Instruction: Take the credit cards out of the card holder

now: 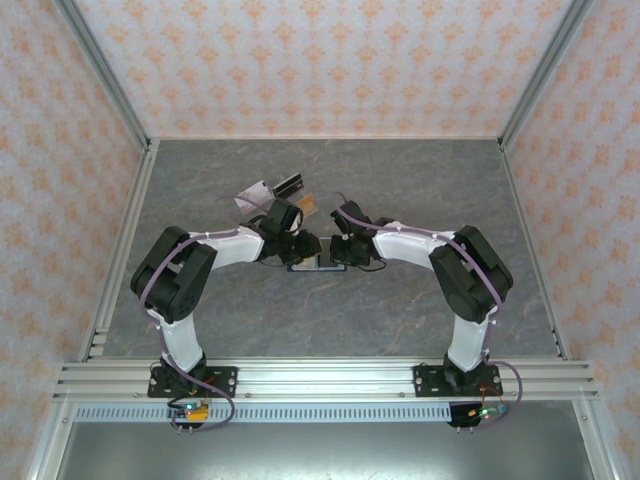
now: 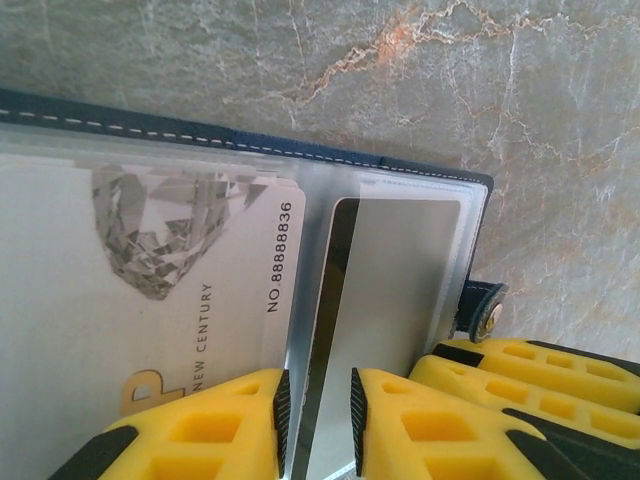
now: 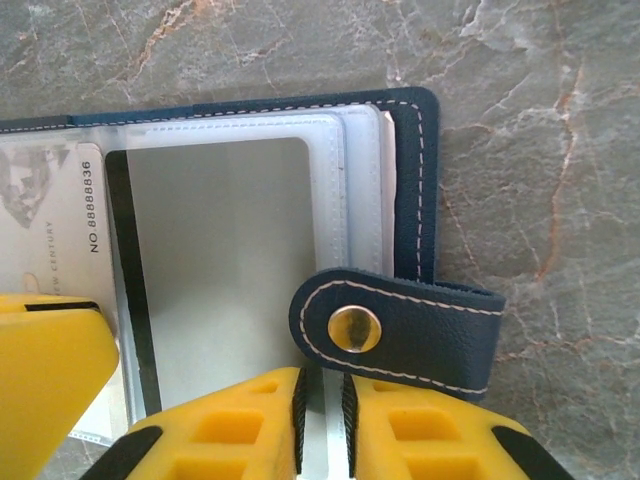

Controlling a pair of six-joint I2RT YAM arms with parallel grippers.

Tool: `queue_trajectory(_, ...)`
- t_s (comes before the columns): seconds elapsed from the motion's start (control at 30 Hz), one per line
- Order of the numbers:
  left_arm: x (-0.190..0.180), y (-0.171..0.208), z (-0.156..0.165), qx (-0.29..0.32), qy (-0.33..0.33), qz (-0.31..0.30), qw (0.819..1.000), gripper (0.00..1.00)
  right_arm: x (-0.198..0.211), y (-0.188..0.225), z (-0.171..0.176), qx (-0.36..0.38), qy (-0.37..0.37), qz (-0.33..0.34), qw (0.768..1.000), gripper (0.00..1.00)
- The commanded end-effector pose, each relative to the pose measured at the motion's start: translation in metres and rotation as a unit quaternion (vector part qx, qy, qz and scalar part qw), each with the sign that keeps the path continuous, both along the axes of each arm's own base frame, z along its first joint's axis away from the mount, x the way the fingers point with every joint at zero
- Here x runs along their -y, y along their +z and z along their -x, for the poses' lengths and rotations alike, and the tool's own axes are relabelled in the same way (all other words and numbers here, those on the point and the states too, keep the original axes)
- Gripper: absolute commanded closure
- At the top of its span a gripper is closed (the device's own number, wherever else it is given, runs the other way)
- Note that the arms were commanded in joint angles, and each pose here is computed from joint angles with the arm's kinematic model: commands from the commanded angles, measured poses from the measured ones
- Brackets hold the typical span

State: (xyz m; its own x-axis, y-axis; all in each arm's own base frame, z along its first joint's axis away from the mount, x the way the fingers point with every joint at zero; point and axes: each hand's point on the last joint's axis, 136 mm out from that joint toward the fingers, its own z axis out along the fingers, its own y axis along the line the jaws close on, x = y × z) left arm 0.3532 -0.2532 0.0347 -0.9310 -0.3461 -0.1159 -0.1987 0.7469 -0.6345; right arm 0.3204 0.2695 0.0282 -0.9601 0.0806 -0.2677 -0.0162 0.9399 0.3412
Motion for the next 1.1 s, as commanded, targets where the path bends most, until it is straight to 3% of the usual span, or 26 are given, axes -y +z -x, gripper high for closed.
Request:
queue_trajectory(0.0, 0.007, 0.002, -0.004, 0.004, -0.012, 0.004, 1.0, 0.74, 0.005, -0.012, 0.004, -0.019, 0.003, 0.022, 1.0, 0.81)
queue_trajectory(0.37, 0.0, -0.009, 0.0, 0.008, -0.024, -0.02, 0.999, 0.73, 0.006, -0.019, 0.004, -0.031, 0.001, 0.022, 0.999, 0.84)
queue_trajectory(1.07, 0.018, 0.019, -0.002, 0.037, -0.043, 0.063, 0.996, 0.78, 0.006, -0.023, 0.007, -0.041, 0.003, 0.019, 0.999, 0.85)
